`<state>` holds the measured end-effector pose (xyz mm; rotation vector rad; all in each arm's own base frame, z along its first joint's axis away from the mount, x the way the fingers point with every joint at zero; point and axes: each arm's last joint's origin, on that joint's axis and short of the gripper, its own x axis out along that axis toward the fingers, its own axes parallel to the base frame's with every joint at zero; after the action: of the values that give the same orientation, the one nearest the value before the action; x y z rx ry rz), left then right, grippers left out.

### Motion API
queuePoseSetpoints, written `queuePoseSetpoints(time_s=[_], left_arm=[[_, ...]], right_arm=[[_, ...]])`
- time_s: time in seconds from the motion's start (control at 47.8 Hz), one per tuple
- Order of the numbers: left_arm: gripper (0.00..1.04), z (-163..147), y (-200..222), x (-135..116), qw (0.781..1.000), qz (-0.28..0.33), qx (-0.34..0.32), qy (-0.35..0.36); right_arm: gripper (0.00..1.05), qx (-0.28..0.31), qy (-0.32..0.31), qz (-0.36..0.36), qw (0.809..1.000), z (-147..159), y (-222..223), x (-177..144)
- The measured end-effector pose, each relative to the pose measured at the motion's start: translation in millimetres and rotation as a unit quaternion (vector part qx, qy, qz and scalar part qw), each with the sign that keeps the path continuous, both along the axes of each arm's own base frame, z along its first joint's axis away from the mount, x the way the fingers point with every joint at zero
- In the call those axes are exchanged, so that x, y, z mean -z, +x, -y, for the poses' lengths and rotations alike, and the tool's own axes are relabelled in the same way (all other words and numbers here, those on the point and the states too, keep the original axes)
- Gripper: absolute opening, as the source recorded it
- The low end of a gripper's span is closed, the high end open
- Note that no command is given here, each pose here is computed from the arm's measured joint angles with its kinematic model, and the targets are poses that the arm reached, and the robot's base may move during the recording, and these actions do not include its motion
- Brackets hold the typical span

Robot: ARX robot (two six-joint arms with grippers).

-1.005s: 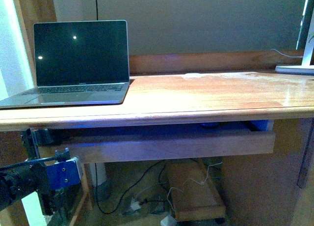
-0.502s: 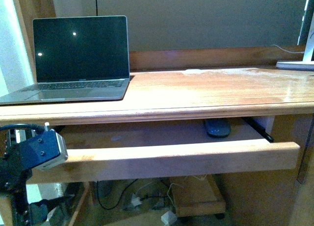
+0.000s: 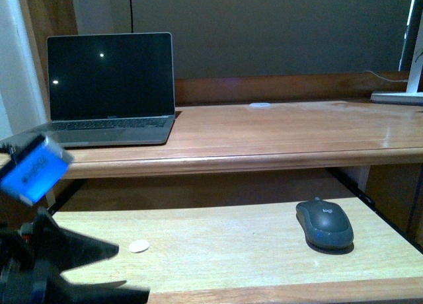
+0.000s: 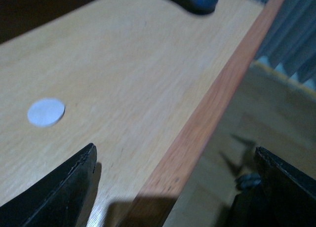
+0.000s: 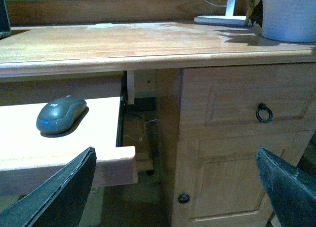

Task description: Place mouse

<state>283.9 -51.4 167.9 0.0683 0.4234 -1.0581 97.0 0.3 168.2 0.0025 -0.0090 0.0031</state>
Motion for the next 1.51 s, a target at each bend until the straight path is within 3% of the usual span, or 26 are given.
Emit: queuePoseSetpoints(time_s=[0.126,0.23,0.356,0.461,0.691,0.837,0.963,1.089,1.152,1.319,1.507], left_arm=[[0.97,4,-5,-41,0.996,0.000,-0.057,-0.072],[0.97,1,-14,-67,0.981,-0.016,-0.145,-0.127],[0.97,-3,-38,-70,0.955,-0.041,-0.271,-0.113],[0.97,-11,-68,-72,0.936,-0.037,-0.338,-0.091],[0.97,-30,-139,-94,0.909,0.006,-0.405,-0.099],[0.97,-35,-178,-92,0.894,-0.004,-0.435,-0.109],[0.97,-32,-186,-89,0.888,-0.002,-0.442,-0.126],[0.78,-27,-186,-73,0.851,0.143,-0.494,-0.104],[0.68,-28,-187,-62,0.839,0.179,-0.507,-0.086],[0.39,-27,-186,-22,0.845,0.188,-0.498,-0.044],[0.06,-35,-186,-16,0.844,0.198,-0.498,-0.043]], right_arm=[[0.97,0.000,0.000,0.000,1.000,0,0,0],[0.97,0.000,0.000,0.000,1.000,0,0,0],[0.97,0.000,0.000,0.000,1.000,0,0,0],[0.97,0.000,0.000,0.000,1.000,0,0,0],[0.97,0.000,0.000,0.000,1.000,0,0,0],[0.97,0.000,0.000,0.000,1.000,0,0,0],[0.97,0.000,0.000,0.000,1.000,0,0,0],[0.97,0.000,0.000,0.000,1.000,0,0,0],[0.97,0.000,0.000,0.000,1.000,0,0,0],[0.97,0.000,0.000,0.000,1.000,0,0,0],[0.97,0.000,0.000,0.000,1.000,0,0,0]])
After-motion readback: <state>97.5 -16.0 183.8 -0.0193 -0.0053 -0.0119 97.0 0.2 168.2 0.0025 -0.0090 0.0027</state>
